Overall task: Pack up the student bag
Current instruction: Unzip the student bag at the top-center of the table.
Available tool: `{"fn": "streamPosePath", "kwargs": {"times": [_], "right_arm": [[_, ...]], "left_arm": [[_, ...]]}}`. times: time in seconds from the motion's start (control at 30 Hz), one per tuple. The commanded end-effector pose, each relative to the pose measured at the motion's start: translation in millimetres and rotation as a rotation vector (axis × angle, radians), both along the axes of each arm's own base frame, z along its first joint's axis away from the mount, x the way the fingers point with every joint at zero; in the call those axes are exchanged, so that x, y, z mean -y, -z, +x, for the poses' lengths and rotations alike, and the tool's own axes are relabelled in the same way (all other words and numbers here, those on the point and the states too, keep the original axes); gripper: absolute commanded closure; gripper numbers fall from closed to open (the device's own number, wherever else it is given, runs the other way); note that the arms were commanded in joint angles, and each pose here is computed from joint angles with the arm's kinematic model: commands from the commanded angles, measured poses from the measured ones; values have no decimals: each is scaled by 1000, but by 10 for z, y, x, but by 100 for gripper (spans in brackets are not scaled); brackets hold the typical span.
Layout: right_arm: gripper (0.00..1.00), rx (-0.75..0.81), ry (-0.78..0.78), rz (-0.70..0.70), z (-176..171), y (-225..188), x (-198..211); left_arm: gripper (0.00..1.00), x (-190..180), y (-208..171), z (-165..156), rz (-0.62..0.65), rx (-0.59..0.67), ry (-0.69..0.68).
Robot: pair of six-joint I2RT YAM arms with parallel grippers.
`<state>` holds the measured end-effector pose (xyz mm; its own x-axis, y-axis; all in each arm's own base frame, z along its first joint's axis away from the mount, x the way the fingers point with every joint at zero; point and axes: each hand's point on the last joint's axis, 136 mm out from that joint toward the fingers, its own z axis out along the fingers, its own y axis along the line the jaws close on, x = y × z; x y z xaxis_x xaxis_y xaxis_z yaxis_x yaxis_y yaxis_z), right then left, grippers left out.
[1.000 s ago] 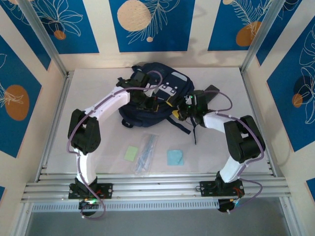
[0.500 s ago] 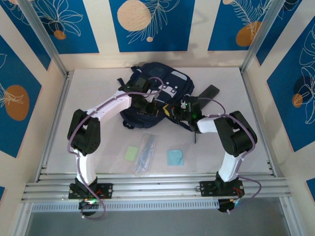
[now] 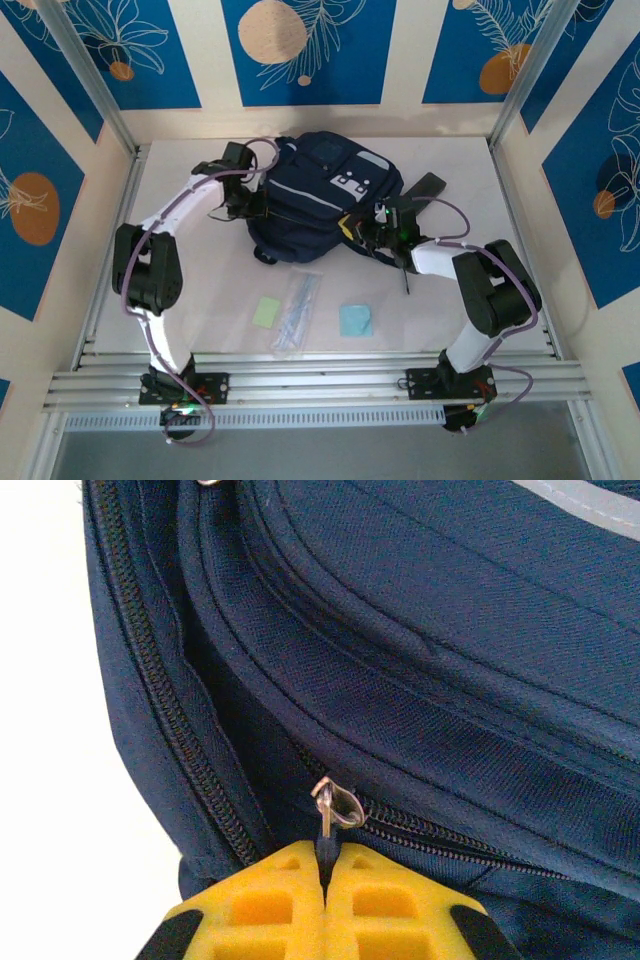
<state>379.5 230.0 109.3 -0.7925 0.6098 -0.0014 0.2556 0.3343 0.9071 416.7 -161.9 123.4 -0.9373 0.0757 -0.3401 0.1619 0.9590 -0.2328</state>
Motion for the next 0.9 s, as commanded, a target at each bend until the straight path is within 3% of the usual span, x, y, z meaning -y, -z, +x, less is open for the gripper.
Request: {"fn": "streamPosePath", "kwargs": {"times": [0.0,0.17,0.27,0.4,0.53,0.67,0.77,0.87], "right_arm": [[100,80,-17,-35,96,-168,137],[100,120,-75,-110,155,-198,226],[100,145,-113,-110,266,-229,303],[100,160,-156,-104,473,-272,385],[100,151,-123,-116,667,-293,534],[99,127,-67,-138,811,-294,685],[82,101,-43,-133,869,-294,758],[60,85,-9,-129,760,-331,828]], "left_arm": [[100,-442,10,279,137,40,-59],[100,-685,-68,501,174,126,-97],[100,-554,-164,413,98,139,-66],[100,-119,-317,44,-84,124,1],[100,455,-418,-404,-206,105,113],[100,977,-549,-650,-310,98,202],[100,1253,-627,-626,-374,111,230],[100,1477,-666,-498,-424,121,244]]}}
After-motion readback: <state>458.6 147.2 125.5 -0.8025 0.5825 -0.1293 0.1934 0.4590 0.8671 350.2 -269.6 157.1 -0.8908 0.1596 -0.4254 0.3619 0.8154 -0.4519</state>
